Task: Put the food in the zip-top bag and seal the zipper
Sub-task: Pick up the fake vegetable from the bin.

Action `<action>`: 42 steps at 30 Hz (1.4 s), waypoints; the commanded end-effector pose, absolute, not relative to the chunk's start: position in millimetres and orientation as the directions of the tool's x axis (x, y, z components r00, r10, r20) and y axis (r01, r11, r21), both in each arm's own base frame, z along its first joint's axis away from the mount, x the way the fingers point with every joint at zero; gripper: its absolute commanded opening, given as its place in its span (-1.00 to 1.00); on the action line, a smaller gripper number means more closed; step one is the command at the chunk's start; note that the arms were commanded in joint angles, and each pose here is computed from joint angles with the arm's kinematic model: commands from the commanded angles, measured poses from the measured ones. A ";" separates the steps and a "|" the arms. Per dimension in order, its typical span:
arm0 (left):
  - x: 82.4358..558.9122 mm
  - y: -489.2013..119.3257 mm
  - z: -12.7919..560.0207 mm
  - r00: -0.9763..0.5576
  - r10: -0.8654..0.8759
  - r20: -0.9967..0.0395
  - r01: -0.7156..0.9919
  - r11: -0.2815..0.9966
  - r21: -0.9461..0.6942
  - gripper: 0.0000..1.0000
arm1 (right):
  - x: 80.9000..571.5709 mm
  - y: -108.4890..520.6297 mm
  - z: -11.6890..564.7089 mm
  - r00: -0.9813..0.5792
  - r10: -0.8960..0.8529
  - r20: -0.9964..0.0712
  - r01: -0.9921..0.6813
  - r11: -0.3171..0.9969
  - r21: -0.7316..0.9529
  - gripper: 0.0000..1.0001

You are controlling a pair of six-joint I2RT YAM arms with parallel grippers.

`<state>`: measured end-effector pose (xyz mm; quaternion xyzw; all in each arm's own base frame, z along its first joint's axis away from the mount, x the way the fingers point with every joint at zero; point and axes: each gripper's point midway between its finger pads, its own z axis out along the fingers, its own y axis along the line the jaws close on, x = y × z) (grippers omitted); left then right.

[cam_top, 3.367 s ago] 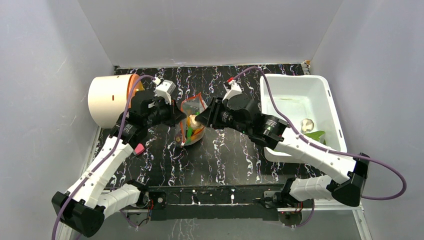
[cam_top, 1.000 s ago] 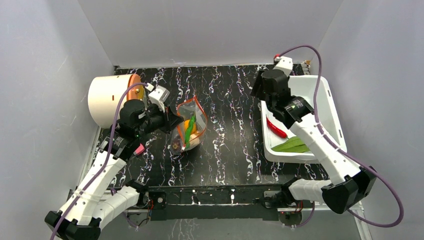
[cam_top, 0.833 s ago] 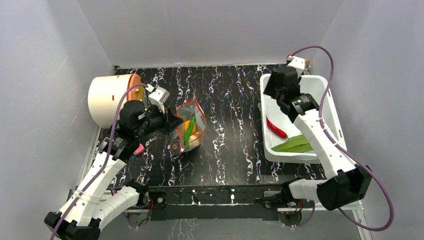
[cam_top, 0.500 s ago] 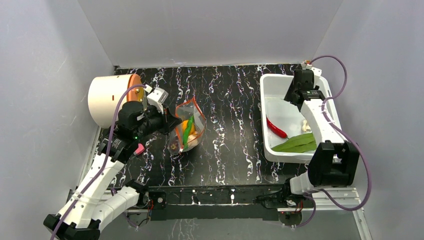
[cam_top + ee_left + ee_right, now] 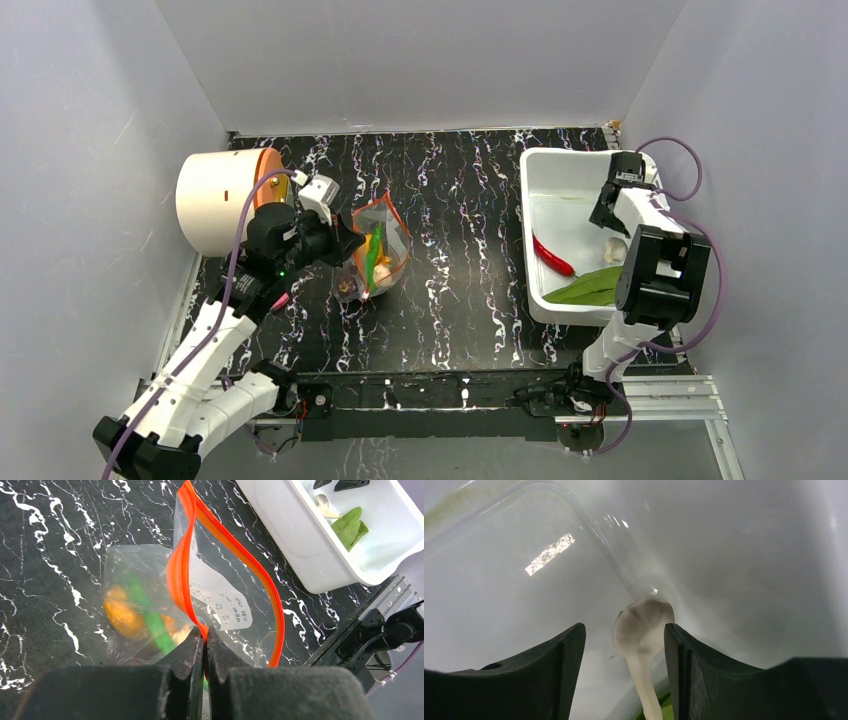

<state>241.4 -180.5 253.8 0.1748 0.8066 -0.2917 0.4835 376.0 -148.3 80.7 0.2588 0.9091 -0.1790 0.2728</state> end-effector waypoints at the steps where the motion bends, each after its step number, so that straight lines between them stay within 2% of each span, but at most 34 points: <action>1: 244.5 -191.1 264.6 -0.461 -0.058 -0.885 0.577 0.738 -0.349 -1.00 | 397.6 -153.0 88.9 -0.691 0.358 -0.628 0.567 0.807 -0.164 0.13; 15: 241.7 -186.6 255.9 -0.461 -0.022 -0.887 0.580 0.749 -0.321 -1.00 | 390.1 -157.9 61.6 -0.725 0.383 -0.573 0.582 0.785 -0.211 0.16; 20: 240.5 -188.6 256.9 -0.463 -0.026 -0.886 0.586 0.741 -0.328 -1.00 | 381.6 -158.3 51.8 -0.730 0.398 -0.556 0.594 0.772 -0.228 0.12; 31: 239.2 -188.0 257.1 -0.461 -0.024 -0.887 0.588 0.741 -0.325 -1.00 | 372.9 -151.3 46.0 -0.733 0.410 -0.543 0.591 0.779 -0.209 -0.28; 42: 235.6 -188.2 260.6 -0.456 -0.035 -0.889 0.593 0.733 -0.333 -1.00 | 373.2 -143.7 60.7 -0.718 0.409 -0.563 0.595 0.781 -0.192 -0.82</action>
